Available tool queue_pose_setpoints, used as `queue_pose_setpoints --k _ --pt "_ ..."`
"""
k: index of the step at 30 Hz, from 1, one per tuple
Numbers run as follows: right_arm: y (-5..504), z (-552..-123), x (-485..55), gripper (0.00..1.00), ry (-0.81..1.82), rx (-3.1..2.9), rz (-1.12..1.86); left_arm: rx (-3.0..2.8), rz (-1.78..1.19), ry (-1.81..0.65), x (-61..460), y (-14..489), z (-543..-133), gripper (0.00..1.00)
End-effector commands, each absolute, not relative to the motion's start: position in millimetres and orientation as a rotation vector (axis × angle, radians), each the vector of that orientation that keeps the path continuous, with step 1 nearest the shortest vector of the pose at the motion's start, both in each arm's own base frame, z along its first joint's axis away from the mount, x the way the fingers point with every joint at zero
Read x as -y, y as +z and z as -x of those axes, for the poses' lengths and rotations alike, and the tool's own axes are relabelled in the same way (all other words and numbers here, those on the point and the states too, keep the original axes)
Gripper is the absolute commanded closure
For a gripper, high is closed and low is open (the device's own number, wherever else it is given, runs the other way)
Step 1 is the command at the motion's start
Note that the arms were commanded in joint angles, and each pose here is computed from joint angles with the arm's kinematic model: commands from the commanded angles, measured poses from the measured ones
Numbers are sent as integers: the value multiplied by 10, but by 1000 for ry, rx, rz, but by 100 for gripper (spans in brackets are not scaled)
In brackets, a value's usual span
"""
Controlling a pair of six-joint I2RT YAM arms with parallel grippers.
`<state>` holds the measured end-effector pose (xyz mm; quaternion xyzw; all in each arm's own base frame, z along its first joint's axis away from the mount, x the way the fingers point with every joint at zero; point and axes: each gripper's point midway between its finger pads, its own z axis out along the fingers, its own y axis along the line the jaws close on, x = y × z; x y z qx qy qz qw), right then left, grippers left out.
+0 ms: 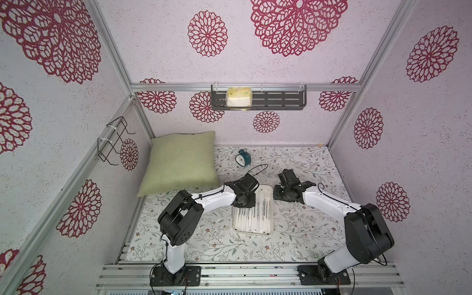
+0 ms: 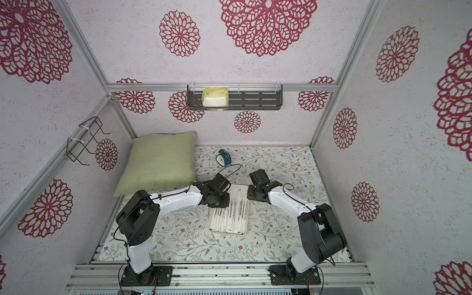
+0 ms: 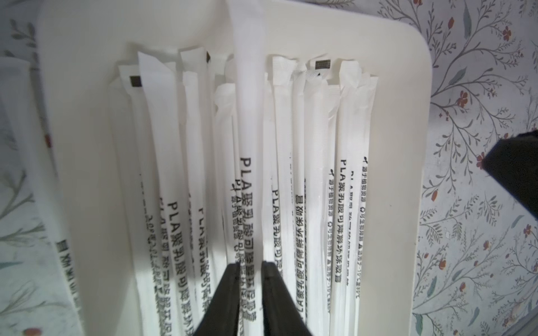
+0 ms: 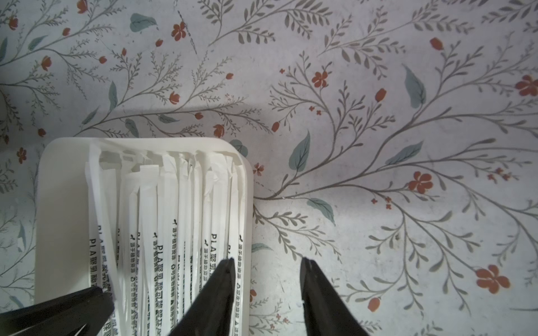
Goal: Put the straws into the storage box
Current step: Place the straw in the storage box.
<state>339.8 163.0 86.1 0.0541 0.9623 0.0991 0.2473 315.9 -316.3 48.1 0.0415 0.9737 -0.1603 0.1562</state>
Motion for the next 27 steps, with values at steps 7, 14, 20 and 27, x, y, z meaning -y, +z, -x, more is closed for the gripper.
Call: queue_pose_setpoints --k 7,14,20,27 --pt "1071 -3514 -1655 57 291 -2565 -145 -2708 -133 -457 2963 866 -3261 74" --pt "994 -3489 -1657 57 290 -2580 -148 -2633 -155 -607 3194 1003 -3488 67" --pt "1026 -3449 -1623 57 288 -2574 -156 -2653 -168 -562 3227 786 -3708 75" --pt "991 -3413 -1603 57 277 -2585 -152 -2729 -161 -557 3312 383 -3722 86"
